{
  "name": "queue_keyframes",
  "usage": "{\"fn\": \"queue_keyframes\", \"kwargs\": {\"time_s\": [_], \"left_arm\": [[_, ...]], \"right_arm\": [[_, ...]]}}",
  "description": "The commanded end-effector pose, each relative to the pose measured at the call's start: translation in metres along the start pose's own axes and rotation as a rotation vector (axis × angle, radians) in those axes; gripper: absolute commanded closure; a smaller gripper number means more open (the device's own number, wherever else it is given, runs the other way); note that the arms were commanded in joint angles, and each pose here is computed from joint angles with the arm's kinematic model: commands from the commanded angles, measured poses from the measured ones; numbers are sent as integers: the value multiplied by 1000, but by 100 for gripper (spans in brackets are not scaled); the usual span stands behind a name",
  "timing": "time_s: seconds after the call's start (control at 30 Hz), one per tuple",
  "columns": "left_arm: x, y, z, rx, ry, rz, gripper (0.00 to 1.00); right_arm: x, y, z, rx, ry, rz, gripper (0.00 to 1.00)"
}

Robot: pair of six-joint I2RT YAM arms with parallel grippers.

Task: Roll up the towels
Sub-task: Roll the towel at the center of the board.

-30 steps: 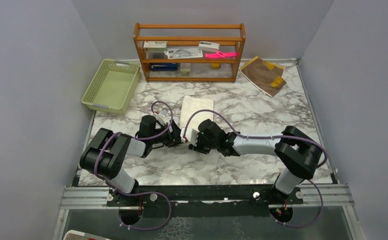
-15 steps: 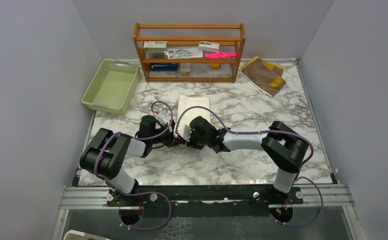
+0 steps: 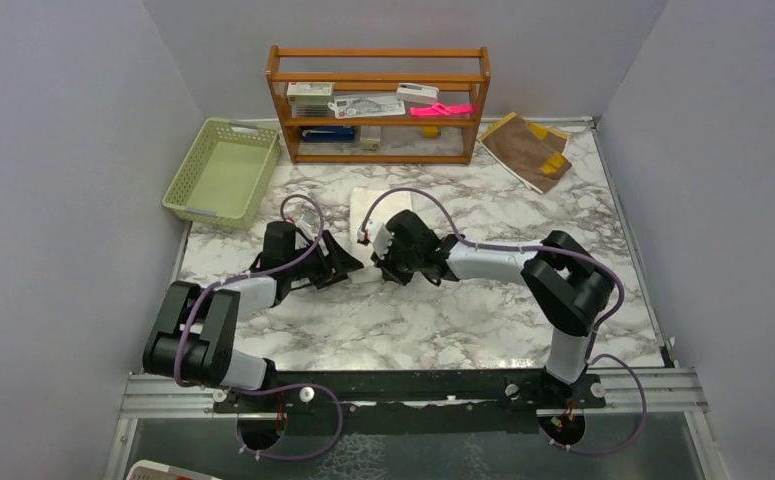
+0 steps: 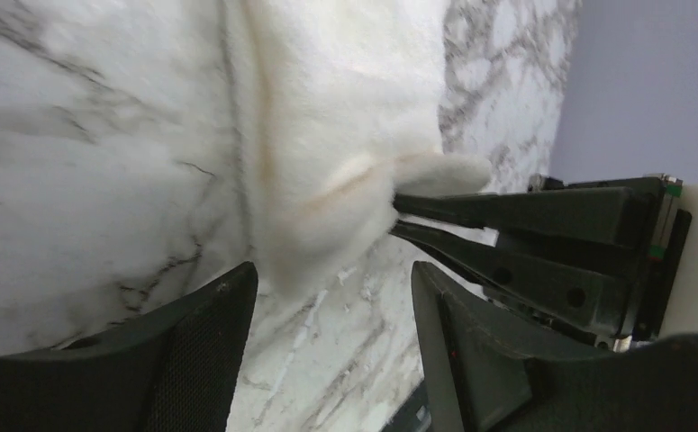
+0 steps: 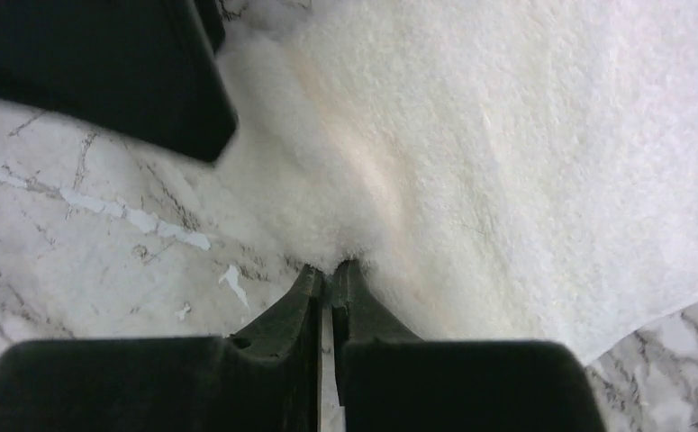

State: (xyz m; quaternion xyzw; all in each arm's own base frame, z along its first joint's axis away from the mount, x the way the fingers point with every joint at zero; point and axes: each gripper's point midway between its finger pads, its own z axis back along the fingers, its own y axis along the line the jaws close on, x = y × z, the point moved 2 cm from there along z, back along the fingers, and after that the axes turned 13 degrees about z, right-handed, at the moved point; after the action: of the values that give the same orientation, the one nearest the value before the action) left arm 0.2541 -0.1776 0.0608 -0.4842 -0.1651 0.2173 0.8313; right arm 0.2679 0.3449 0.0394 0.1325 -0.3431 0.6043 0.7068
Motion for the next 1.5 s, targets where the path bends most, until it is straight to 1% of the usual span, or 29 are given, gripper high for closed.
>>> {"fn": "queue_keyframes", "kwargs": {"time_s": [0.0, 0.07, 0.17, 0.23, 0.33, 0.43, 0.6, 0.73, 0.87, 1.1, 1.4, 1.47], "left_arm": [[18, 7, 22, 185, -60, -56, 33], [27, -9, 30, 181, -81, -101, 32], [33, -29, 38, 138, -94, -147, 31], [32, -42, 43, 89, -101, -178, 31], [29, -54, 48, 33, -105, -214, 30], [22, -60, 51, -5, -79, -232, 30], [13, -70, 56, -64, -50, -254, 30], [5, -78, 57, -135, -19, -257, 29], [-1, -82, 54, -168, 7, -259, 29], [-6, -88, 46, -204, 23, -260, 29], [-12, -90, 28, -202, 53, -264, 29], [-10, -89, 22, -194, 49, -263, 29]], "right_arm": [[-44, 35, 23, 195, 169, -240, 99], [-31, 35, 29, 218, 144, -284, 99], [-13, 35, 35, 300, 111, -374, 99], [-4, 36, 39, 390, 82, -470, 99], [4, 32, 45, 574, 28, -631, 99], [6, 26, 45, 697, -1, -734, 99], [18, 12, 47, 794, -52, -839, 99], [19, 0, 41, 847, -54, -943, 99], [21, -4, 38, 948, -58, -1052, 99], [15, -16, 31, 1045, -67, -1228, 99], [9, -33, 29, 1036, -114, -1410, 99], [3, -35, 21, 998, -89, -1461, 99]]}}
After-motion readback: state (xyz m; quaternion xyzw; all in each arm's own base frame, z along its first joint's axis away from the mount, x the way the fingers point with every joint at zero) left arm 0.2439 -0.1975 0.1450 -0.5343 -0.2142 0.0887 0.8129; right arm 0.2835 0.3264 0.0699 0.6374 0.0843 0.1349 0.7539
